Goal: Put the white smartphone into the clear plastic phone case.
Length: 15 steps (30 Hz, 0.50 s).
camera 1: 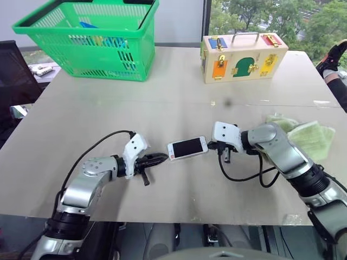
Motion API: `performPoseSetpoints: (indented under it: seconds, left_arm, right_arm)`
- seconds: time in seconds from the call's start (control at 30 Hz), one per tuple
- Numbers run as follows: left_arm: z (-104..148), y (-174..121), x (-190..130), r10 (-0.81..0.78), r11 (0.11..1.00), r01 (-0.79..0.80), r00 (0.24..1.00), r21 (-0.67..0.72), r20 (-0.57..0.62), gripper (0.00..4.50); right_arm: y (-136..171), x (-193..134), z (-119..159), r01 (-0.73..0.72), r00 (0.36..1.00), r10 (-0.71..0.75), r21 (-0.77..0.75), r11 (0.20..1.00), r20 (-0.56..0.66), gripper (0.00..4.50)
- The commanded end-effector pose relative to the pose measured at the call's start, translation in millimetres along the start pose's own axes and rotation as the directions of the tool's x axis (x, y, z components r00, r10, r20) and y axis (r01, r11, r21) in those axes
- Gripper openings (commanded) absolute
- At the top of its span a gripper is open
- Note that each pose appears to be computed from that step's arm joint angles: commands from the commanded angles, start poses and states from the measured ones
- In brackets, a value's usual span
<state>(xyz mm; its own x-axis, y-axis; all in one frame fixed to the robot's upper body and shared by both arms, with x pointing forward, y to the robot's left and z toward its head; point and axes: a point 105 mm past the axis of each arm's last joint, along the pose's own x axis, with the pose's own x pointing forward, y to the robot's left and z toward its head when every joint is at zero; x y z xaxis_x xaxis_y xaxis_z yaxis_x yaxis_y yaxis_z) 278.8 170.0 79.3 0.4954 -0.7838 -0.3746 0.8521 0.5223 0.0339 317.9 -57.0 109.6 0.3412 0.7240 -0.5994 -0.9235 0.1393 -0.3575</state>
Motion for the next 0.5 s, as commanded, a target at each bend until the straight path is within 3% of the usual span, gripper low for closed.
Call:
performPoseSetpoints:
  seconds: [0.03, 0.27, 0.5]
  left_arm:
    - [7.7, 6.1, -13.5, 0.018, 1.000, -0.018, 0.999, 0.005, 0.042, 0.09]
    - [40.3, -9.5, -16.9, -0.064, 0.995, 0.076, 0.979, -0.057, 0.194, 0.09]
    - [29.5, -5.0, 24.5, 0.000, 0.998, 0.007, 0.992, -0.055, 0.125, 0.09]
  right_arm:
    - [2.2, -3.6, 16.4, 0.005, 0.997, -0.002, -0.040, 0.999, 0.081, 0.00]
    - [-5.6, -30.6, 11.9, 0.069, 0.986, -0.080, 0.078, 0.995, 0.149, 0.00]
    - [-17.1, -37.4, 27.0, 0.109, 0.955, -0.159, 0.201, 0.973, 0.249, 0.00]
